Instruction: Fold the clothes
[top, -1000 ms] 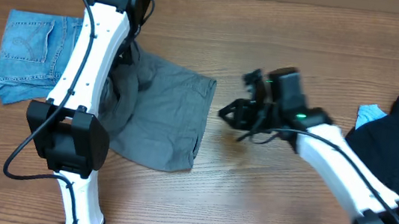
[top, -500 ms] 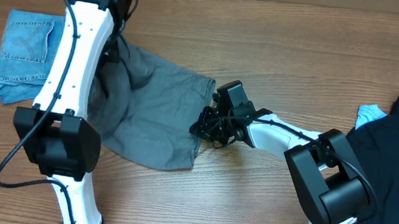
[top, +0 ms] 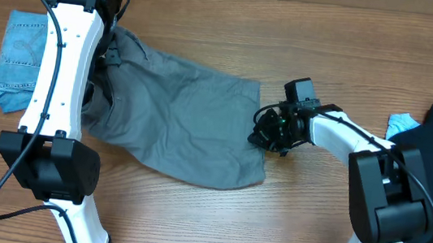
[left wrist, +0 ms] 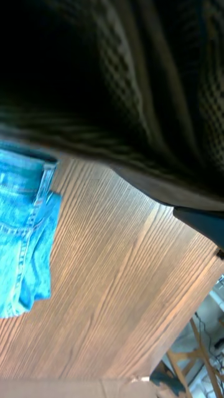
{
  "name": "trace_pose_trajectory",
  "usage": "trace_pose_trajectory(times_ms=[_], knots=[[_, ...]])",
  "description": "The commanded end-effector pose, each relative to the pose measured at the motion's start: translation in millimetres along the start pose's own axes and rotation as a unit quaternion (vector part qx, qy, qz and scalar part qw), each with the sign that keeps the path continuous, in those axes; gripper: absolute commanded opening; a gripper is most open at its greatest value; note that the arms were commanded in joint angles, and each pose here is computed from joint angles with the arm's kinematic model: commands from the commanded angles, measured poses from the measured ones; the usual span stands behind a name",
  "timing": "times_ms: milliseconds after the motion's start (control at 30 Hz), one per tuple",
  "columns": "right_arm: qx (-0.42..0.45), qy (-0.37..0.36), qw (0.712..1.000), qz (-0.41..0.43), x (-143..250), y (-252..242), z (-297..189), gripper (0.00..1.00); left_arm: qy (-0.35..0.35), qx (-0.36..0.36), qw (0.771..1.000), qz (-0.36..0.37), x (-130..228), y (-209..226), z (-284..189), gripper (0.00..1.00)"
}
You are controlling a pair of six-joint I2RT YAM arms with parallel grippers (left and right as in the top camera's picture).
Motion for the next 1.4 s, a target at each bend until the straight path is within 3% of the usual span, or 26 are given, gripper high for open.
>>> trace_pose_trajectory(times_ms=[0, 200, 400, 533, 700, 967, 1067, 1233, 1367], knots=[[0.040, -0.053, 0.994, -0.084, 4, 2, -26, 0.04, -0.003, 0.019, 1.000, -0.005, 3, 8, -11, 0.09], [-0.135, -0.122, 0.949, -0.258, 10, 65, -75, 0.04, 0.004, 0.017, 1.000, -0.006, 4, 3, 0, 0.10], [-0.144, -0.110, 0.937, -0.298, 27, 93, -52, 0.04, 0.016, 0.015, 1.000, -0.002, 7, -3, 14, 0.10], [-0.059, -0.107, 0.963, -0.239, 33, 82, -38, 0.04, -0.001, -0.012, 1.000, -0.002, 4, 1, 14, 0.11], [-0.035, -0.088, 0.974, -0.207, 30, 70, -22, 0.04, -0.028, -0.047, 0.999, -0.001, 1, 7, 14, 0.11], [0.019, -0.012, 0.998, -0.051, 30, 35, 25, 0.04, -0.039, -0.083, 0.996, -0.023, -10, 25, 20, 0.15], [0.057, 0.009, 0.998, -0.004, 34, 20, 37, 0.04, -0.015, -0.070, 0.996, -0.047, -16, 38, 28, 0.17], [0.081, 0.012, 0.997, 0.003, 37, 15, 36, 0.04, 0.017, -0.027, 0.998, -0.046, -13, 33, 29, 0.16], [0.081, 0.012, 0.997, 0.000, 37, 15, 36, 0.04, -0.001, -0.108, 0.992, -0.061, -13, 52, 30, 0.36]])
Point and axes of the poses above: each gripper's point midway between its finger pads, its own z axis out along the fingers, its own y axis along the line the jaws close on, x = y × z, the point moved 10 cm from there along -z, back along the fingers, and after that the axes turned 15 degrees about -z, right-handed, at the moved point
